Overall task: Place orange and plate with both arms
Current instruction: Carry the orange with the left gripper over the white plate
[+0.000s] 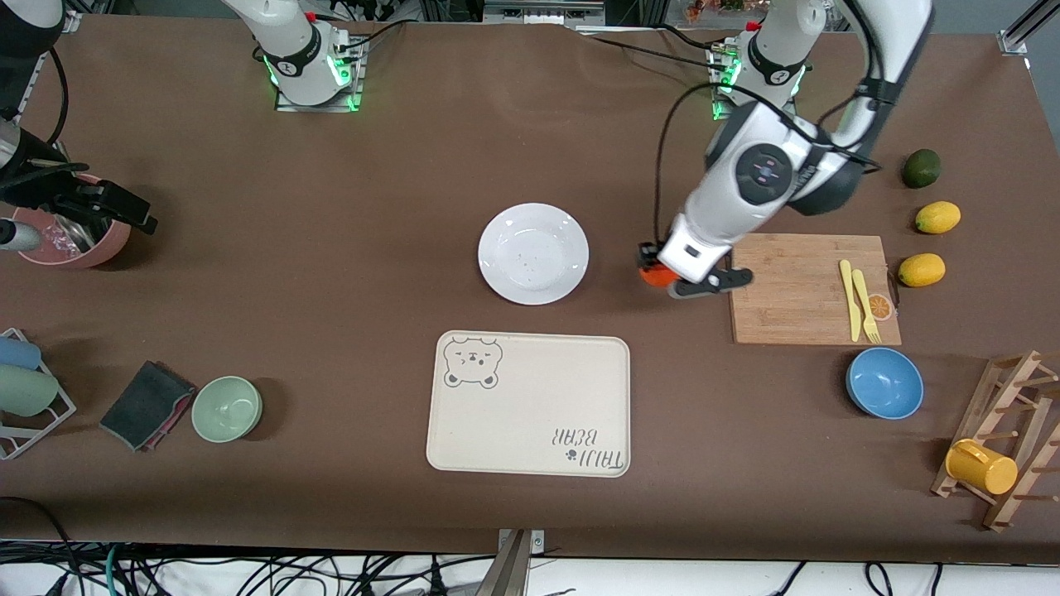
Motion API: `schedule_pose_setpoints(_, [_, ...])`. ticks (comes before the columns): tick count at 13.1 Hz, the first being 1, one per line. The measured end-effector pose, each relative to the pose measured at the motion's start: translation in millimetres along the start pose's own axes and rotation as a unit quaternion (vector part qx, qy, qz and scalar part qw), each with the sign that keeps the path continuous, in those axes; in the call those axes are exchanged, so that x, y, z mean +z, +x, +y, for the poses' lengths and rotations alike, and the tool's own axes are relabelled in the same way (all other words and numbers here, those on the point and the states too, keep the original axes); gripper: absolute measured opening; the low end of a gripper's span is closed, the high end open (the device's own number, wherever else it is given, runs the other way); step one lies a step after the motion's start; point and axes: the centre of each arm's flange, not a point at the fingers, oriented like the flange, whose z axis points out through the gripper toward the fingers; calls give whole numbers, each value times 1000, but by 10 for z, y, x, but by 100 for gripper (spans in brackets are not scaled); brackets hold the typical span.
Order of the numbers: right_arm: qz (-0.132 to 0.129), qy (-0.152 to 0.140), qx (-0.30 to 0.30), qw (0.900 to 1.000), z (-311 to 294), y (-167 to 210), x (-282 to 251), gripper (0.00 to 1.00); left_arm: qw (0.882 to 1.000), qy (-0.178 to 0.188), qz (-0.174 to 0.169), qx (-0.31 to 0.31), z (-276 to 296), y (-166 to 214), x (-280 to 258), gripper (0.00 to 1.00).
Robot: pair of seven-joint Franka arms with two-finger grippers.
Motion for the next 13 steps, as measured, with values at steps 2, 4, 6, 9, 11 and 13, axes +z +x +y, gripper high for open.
schedule_pose_setpoints(2, [0,0,0,1000,0,0,0,100,1000,-7,-12,-10,529,-330,138,70])
schedule_pose_setpoints(4, [0,0,0,1000,0,0,0,100,999,-15,-29,-17,975,-564,324,70])
schedule_pose_setpoints(6, [0,0,0,1000,-1,0,0,100,999,-18,-46,-23,1274,-678,541,70])
schedule_pose_setpoints(9, [0,0,0,1000,0,0,0,100,998,-5,-53,-15,1448,-719,894,70])
schedule_pose_setpoints(11, [0,0,0,1000,0,0,0,100,998,-9,-55,-18,1458,-662,1061,70])
schedule_pose_setpoints(13, [0,0,0,1000,0,0,0,100,998,-17,-57,-22,1469,-641,1227,70])
